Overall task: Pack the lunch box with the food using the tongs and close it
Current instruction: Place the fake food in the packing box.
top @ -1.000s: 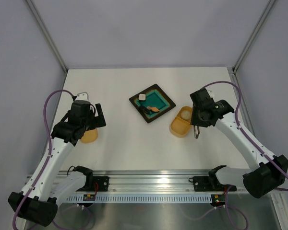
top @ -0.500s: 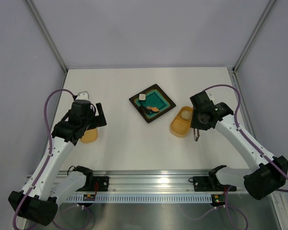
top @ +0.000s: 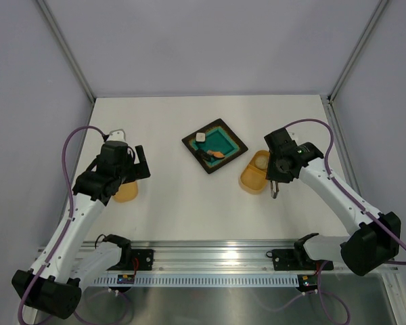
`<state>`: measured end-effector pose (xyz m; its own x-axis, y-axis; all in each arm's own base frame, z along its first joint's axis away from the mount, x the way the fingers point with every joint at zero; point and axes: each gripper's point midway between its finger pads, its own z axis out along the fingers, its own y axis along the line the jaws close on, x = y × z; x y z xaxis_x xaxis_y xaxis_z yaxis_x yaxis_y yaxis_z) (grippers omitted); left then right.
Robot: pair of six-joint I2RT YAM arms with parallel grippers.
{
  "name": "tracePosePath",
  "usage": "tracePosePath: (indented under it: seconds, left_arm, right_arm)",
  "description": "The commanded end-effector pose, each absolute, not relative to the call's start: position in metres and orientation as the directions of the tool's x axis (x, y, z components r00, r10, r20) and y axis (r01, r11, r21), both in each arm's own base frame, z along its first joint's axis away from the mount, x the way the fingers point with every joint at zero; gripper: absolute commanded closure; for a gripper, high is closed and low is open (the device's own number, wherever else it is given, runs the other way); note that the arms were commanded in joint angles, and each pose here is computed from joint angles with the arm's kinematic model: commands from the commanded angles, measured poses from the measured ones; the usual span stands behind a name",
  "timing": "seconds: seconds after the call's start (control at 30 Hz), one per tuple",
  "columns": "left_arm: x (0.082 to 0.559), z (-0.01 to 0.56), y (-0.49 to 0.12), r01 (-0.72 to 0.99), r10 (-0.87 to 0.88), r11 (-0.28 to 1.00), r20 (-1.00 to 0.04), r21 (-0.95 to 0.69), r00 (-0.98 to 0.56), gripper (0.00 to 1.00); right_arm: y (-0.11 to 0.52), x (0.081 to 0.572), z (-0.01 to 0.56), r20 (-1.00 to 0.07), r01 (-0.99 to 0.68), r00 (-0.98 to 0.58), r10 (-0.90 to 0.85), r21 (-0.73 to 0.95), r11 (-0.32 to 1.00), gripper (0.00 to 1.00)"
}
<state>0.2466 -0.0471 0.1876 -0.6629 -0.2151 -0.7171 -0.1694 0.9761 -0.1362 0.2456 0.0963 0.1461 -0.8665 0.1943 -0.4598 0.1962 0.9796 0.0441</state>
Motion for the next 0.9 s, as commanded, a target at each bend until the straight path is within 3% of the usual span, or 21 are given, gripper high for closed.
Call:
tracePosePath:
  seconds: [0.0,0.87]
  left_arm:
    - [0.253,0.196,-0.051,-0.16,-0.229,0.973,-0.741,-0.165,-0.631,0.01]
    - [0.251,0.195,-0.05,-0.16,-0.226,0.974,-0.742,-0.161,-0.631,0.01]
  right_arm:
    - [0.096,0.254,0.152,-0.497,0.201,-0.843,0.203,0.059,0.978,0.69]
    - [0.094,0.255,0.162,-0.513,0.21,-0.833,0.209,0.057,0.976,0.57]
